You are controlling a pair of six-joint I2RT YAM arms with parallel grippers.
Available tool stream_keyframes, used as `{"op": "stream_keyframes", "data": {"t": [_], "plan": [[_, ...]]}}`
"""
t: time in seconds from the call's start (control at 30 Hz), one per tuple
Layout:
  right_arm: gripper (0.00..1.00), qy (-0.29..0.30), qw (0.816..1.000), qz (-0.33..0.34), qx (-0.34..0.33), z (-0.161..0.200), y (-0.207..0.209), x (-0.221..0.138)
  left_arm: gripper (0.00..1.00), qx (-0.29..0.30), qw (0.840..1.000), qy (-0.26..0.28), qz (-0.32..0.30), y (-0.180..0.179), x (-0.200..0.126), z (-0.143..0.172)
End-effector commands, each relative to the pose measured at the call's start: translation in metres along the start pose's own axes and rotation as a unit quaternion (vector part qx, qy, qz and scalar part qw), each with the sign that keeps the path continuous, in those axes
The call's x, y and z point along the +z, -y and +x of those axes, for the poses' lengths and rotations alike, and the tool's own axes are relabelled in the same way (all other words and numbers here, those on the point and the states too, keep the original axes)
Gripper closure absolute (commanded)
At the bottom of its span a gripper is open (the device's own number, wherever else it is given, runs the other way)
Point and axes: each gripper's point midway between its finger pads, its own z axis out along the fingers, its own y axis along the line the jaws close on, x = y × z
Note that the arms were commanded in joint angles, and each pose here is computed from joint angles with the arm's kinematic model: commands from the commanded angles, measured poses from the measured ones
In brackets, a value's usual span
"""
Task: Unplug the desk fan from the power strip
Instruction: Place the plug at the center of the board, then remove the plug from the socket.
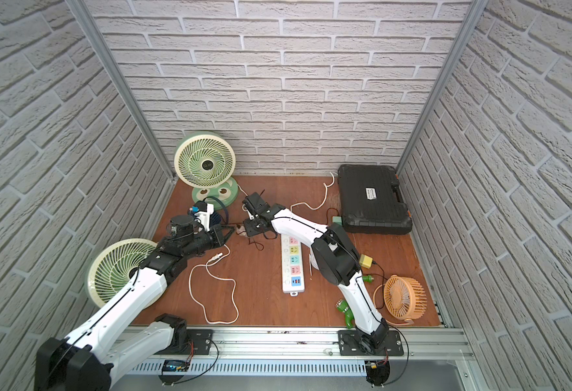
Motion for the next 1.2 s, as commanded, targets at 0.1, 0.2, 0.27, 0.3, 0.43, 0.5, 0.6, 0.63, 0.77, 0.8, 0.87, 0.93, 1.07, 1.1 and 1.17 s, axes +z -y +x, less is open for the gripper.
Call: {"op": "stream_keyframes", "data": {"t": [0.1,0.2,0.27,0.3,0.43,0.5,0.6,0.63,0.77,0.8,0.87,0.93,1.07,1.1,1.17], "plan": [[0.52,0.063,0.997,0.043,-0.003,-0.022,0.024,-0.068,1.00,-0.004,0.999,0.004,0.036,0.004,0.013,-0.003],[0.52,0.074,0.996,0.048,-0.001,-0.019,0.030,-0.084,1.00,-0.011,0.999,0.000,0.049,0.004,0.021,-0.002],[0.52,0.076,0.996,0.051,0.000,-0.013,0.034,-0.090,1.00,-0.016,0.998,-0.004,0.054,0.003,0.025,-0.001],[0.52,0.078,0.996,0.053,0.000,-0.011,0.036,-0.093,1.00,-0.017,0.998,-0.004,0.057,0.003,0.027,-0.001],[0.52,0.079,0.994,0.069,0.003,0.002,0.048,-0.102,1.00,-0.024,0.997,-0.010,0.068,0.003,0.039,0.001],[0.52,0.078,0.994,0.076,0.009,0.008,0.055,-0.104,1.00,-0.024,0.997,-0.019,0.075,0.005,0.047,0.005],[0.52,0.073,0.994,0.084,0.019,0.018,0.065,-0.104,1.00,-0.024,0.996,-0.030,0.084,0.010,0.059,0.010],[0.52,0.071,0.993,0.087,0.021,0.020,0.067,-0.103,1.00,-0.024,0.995,-0.035,0.086,0.011,0.063,0.012],[0.53,0.059,0.993,0.098,0.037,0.033,0.082,-0.096,1.00,-0.022,0.993,-0.057,0.099,0.020,0.083,0.023],[0.53,0.057,0.993,0.100,0.040,0.035,0.085,-0.094,1.00,-0.021,0.993,-0.060,0.103,0.022,0.088,0.025],[0.53,0.052,0.992,0.106,0.048,0.040,0.092,-0.089,1.00,-0.024,0.991,-0.070,0.108,0.024,0.097,0.032],[0.53,0.056,0.991,0.112,0.057,0.042,0.099,-0.086,1.00,-0.028,0.990,-0.077,0.111,0.024,0.105,0.037],[0.54,0.055,0.989,0.119,0.071,0.043,0.112,-0.076,1.00,-0.038,0.988,-0.091,0.121,0.024,0.119,0.049],[0.54,0.056,0.989,0.120,0.073,0.043,0.114,-0.074,1.00,-0.040,0.987,-0.093,0.124,0.025,0.122,0.051],[0.54,0.061,0.988,0.121,0.077,0.041,0.117,-0.070,1.00,-0.044,0.986,-0.100,0.130,0.027,0.127,0.057]]}}
